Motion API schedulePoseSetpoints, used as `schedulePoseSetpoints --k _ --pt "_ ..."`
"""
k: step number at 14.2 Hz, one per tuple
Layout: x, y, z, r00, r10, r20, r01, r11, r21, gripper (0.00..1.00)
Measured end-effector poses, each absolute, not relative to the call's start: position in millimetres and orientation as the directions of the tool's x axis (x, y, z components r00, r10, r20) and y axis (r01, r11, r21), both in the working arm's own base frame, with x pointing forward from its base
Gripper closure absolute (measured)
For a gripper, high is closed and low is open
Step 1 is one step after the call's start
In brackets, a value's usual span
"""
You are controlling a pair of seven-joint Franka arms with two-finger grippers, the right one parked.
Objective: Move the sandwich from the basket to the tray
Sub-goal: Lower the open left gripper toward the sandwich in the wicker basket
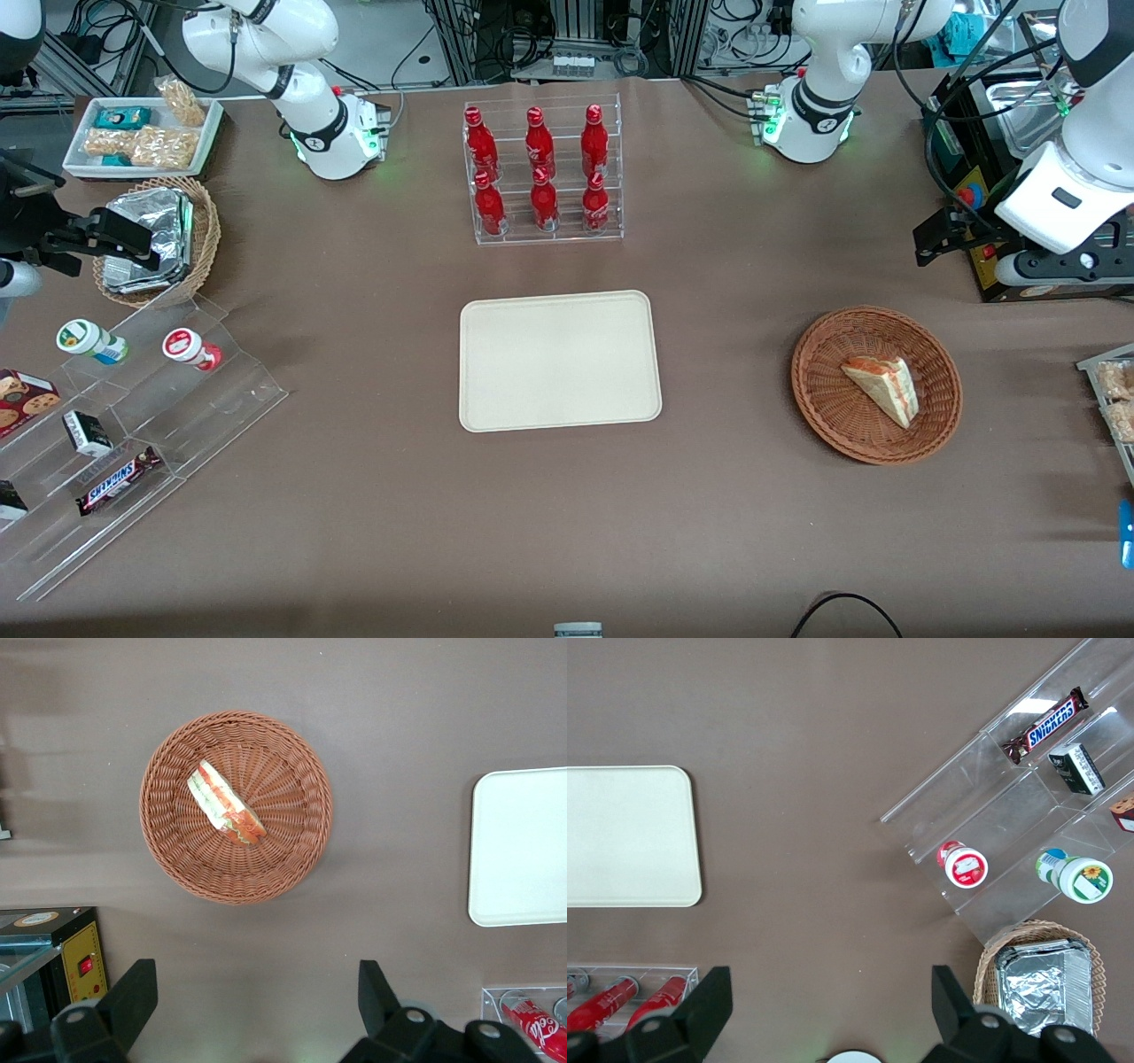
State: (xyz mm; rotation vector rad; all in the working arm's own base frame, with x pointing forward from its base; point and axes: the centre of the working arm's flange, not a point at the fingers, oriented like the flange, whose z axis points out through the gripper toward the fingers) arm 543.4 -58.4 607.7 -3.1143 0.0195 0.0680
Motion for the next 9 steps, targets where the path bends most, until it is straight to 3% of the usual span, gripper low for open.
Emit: schedulePoseSetpoints --k 9 --pt "543.7 -58.4 602.6 0.999 -0.020 -0.048 -0.021 -0.999 -0.026 0.00"
